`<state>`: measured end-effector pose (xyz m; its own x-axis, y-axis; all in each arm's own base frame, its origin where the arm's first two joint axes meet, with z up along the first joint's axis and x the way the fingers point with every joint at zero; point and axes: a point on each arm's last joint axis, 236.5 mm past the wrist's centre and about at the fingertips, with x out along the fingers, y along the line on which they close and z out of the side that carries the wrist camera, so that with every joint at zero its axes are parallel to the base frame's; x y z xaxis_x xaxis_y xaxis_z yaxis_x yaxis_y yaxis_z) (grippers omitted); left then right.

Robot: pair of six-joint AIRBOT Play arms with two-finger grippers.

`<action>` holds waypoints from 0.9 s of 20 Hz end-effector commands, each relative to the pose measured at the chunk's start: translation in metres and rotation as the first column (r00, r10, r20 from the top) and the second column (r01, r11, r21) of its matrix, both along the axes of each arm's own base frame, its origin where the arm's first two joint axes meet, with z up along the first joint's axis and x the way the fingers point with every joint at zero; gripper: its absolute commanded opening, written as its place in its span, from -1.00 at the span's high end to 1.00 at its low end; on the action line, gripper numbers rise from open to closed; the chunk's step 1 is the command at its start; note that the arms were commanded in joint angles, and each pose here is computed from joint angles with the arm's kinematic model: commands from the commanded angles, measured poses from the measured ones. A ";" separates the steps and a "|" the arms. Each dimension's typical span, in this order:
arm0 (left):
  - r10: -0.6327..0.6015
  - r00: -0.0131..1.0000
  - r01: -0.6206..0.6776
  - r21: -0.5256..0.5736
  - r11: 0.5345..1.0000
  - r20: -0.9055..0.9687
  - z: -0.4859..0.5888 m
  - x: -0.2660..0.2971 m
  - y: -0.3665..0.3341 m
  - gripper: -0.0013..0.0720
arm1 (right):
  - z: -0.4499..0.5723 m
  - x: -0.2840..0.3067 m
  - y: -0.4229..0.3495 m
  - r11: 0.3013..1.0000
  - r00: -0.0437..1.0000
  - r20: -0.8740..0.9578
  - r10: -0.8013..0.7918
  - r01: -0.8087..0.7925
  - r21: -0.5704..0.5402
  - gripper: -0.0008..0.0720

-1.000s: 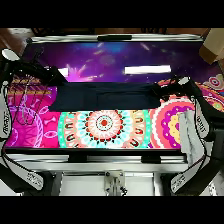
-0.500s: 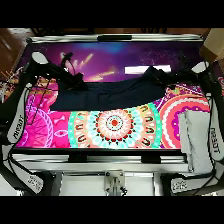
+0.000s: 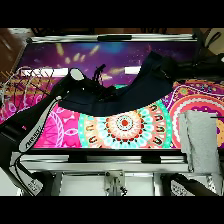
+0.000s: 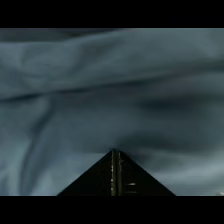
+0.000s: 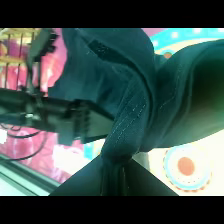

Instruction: Fold the shirts.

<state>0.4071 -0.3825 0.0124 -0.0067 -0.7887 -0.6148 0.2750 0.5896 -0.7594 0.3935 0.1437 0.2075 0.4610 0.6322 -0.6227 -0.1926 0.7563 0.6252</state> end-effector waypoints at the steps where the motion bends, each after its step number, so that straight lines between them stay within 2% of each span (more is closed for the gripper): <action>1: 0.092 0.994 -0.093 -0.013 0.996 -0.060 -0.018 -0.002 -0.019 0.87 | 0.034 -0.031 0.004 1.000 0.999 0.043 -0.004 0.004 0.017 0.78; 4: 0.055 0.995 -0.066 -0.130 0.989 -0.087 -0.013 -0.023 -0.067 0.88 | 0.042 -0.034 0.004 1.000 0.998 0.056 -0.016 0.015 0.026 0.78; 7: 0.047 0.997 -0.057 -0.154 0.986 -0.062 -0.003 -0.016 -0.058 0.88 | 0.048 -0.024 0.002 0.998 0.995 0.090 -0.050 0.046 0.041 0.78; 10: 0.094 0.995 -0.091 -0.105 0.990 0.031 0.030 0.024 0.022 0.88 | 0.040 0.000 0.004 0.995 0.992 0.097 -0.081 0.075 0.061 0.78; 13: 0.206 0.963 -0.201 -0.048 0.978 0.172 0.087 0.058 0.131 0.88 | 0.011 0.029 0.040 0.997 0.995 0.088 -0.042 0.036 0.071 0.78; 18: 0.427 0.822 -0.432 -0.075 0.898 0.377 0.205 0.050 0.287 0.88 | -0.065 0.072 0.154 0.995 0.996 0.087 0.009 -0.018 0.102 0.78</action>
<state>0.4759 -0.1721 0.1657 0.4365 -0.7341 -0.5203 0.2728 0.6590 -0.7009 0.4417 0.2414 0.1776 0.4829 0.6879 -0.5419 -0.2395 0.6989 0.6739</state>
